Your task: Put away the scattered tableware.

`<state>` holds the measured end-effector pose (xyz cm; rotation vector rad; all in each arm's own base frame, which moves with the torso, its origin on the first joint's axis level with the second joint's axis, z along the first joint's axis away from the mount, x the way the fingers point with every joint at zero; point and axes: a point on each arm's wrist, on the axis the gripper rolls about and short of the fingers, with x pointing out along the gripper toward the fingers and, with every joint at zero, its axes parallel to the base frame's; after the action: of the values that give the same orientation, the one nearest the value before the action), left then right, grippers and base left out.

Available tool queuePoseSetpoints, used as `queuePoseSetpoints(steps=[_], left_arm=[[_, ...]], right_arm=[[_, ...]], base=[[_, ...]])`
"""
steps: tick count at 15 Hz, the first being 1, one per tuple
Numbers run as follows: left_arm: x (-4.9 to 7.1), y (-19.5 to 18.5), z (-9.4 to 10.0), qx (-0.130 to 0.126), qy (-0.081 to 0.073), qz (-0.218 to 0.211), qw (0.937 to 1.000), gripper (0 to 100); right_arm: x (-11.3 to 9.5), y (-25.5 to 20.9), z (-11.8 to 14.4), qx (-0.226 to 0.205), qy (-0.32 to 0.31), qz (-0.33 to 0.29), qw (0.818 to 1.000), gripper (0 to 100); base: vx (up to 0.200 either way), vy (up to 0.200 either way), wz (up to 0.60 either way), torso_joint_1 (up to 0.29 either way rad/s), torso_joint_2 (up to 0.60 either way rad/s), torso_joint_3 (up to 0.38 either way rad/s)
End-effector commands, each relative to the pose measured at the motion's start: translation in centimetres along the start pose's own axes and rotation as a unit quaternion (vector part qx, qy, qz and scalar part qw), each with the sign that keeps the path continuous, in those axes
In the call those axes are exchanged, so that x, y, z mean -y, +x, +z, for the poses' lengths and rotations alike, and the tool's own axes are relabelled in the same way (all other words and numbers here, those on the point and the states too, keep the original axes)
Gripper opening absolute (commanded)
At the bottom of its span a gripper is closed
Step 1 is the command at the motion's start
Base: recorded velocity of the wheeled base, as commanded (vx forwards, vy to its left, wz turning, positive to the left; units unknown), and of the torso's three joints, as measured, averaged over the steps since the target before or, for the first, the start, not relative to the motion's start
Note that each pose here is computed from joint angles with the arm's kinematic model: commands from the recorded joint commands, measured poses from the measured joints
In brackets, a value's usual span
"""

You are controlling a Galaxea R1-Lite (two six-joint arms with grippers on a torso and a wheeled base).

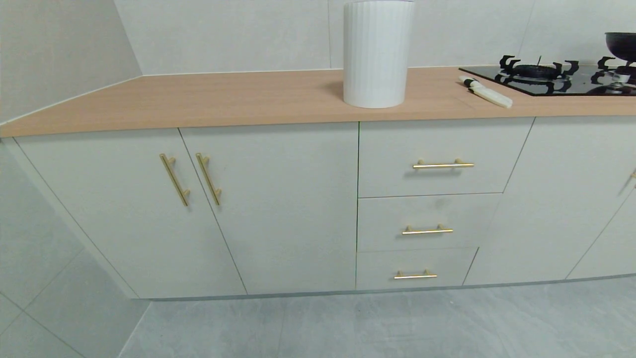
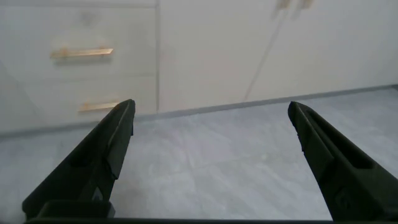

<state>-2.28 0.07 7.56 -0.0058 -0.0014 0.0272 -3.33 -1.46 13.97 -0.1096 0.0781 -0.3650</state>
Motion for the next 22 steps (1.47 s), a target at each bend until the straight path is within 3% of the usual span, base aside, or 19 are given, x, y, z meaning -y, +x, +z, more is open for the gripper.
queuePoseSetpoints(steps=[1,3,5,9,13,15,22], left_arm=[[0.0,0.0,0.0,-0.001,0.000,0.000,1.0000,100],[0.0,0.0,0.0,-0.001,0.000,0.000,1.0000,100],[0.0,0.0,0.0,-0.001,0.000,0.000,1.0000,100],[0.0,0.0,0.0,-0.001,0.000,0.000,1.0000,100],[0.0,0.0,0.0,-0.001,0.000,0.001,1.0000,100],[0.0,0.0,0.0,0.000,0.000,0.000,1.0000,100],[0.0,0.0,0.0,-0.001,0.000,0.000,1.0000,100]], right_arm=[[0.3,-0.7,-0.3,0.023,0.014,-0.021,0.999,100],[0.1,-1.7,-1.7,0.030,0.011,-0.079,0.996,100],[0.0,-1.6,-2.2,0.029,0.007,-0.071,0.997,100],[-1.5,-0.3,-4.0,0.029,0.084,0.111,0.990,100],[-2.3,0.8,-5.5,0.062,0.087,0.140,0.984,100],[-2.4,0.8,-6.2,0.032,0.059,0.163,0.984,100],[-2.5,0.8,-6.1,0.038,0.060,0.177,0.982,100]], base=[[0.000,0.000,0.00,0.000,0.00,0.000],[0.000,0.000,0.00,0.000,0.00,0.000],[0.000,0.000,0.00,0.000,0.00,0.000],[0.000,0.000,0.00,0.000,0.00,0.000],[0.000,0.000,0.00,0.000,0.00,0.000],[0.000,0.000,0.00,0.000,0.00,0.000],[0.000,0.000,0.00,0.000,0.00,0.000]])
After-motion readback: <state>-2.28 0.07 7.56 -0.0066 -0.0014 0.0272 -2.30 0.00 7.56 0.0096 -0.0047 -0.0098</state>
